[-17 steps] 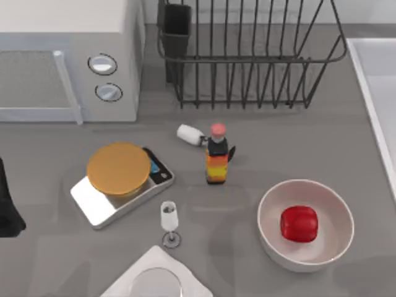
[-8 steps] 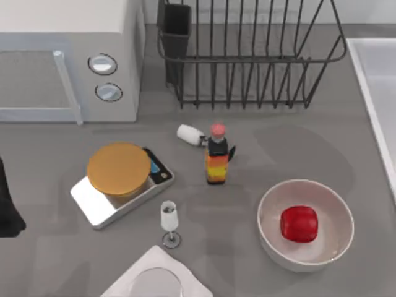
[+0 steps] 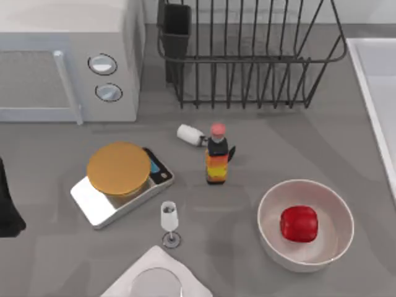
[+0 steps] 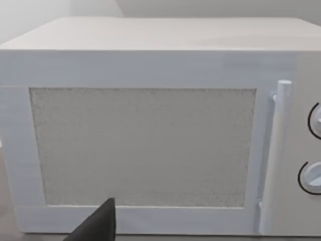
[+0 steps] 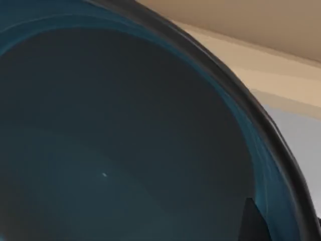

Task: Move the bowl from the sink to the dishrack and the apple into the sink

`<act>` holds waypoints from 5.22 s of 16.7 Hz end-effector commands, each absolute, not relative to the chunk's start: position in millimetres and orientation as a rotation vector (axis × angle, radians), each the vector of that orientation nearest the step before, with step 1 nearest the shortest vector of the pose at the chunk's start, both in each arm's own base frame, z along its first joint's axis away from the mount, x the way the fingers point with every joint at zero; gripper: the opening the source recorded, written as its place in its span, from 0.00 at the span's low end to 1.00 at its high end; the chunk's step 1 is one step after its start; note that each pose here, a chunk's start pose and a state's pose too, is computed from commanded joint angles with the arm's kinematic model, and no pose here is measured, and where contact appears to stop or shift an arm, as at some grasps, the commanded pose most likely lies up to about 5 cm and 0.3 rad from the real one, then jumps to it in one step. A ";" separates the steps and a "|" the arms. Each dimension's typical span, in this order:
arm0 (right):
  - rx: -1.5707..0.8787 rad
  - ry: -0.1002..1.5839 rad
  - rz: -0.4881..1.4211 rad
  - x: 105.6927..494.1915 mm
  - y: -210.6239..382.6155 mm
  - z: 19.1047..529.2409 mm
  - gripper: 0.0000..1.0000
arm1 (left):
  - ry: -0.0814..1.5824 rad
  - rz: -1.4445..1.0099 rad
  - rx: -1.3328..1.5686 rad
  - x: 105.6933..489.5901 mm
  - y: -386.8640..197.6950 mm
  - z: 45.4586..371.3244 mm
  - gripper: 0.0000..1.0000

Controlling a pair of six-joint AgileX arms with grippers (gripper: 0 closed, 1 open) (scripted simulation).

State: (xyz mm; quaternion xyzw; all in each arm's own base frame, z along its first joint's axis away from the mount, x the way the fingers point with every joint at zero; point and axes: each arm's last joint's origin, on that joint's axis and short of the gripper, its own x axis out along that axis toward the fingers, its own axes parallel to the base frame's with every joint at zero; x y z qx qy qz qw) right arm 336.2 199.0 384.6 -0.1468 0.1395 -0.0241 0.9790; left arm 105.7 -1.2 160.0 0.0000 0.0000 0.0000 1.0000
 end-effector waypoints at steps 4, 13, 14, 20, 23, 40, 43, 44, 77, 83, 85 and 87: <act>-0.082 0.063 -0.015 297.6 251.9 408.8 0.00 | 0.000 0.000 0.000 105.7 -1.2 160.0 1.00; -0.003 0.005 -0.009 284.7 263.5 416.8 0.00 | 0.000 0.000 0.000 105.7 -1.2 160.0 1.00; -0.005 0.006 -0.012 288.1 264.6 412.7 0.00 | 0.000 0.000 0.000 105.7 -1.2 160.0 1.00; -0.002 0.003 -0.021 339.0 279.0 335.4 0.00 | 0.000 0.000 0.000 105.7 -1.2 160.0 1.00; 0.013 -0.011 -0.016 363.6 277.2 281.7 0.00 | 0.000 0.000 0.000 105.7 -1.2 160.0 1.00; 0.000 0.000 -0.010 382.4 262.3 219.0 0.53 | 0.000 0.000 0.000 105.7 -1.2 160.0 1.00; 0.000 0.000 -0.010 382.4 262.3 219.0 0.75 | 0.000 0.000 0.000 105.7 -1.2 160.0 1.00; 0.000 0.000 -0.010 382.4 262.3 219.0 0.83 | 0.000 0.000 0.000 105.7 -1.2 160.0 1.00; 0.003 0.097 0.125 152.6 23.5 209.4 1.00 | 0.000 0.000 0.000 105.7 -1.2 160.0 1.00; 0.005 0.025 0.042 112.1 3.3 169.7 1.00 | 0.000 0.000 0.000 105.7 -1.2 160.0 1.00; 0.004 0.010 0.022 107.8 0.8 163.2 1.00 | 0.000 0.000 0.000 105.7 -1.2 160.0 1.00; 0.001 0.001 0.004 105.9 -0.9 160.3 1.00 | 0.000 0.000 0.000 105.7 -1.2 160.0 1.00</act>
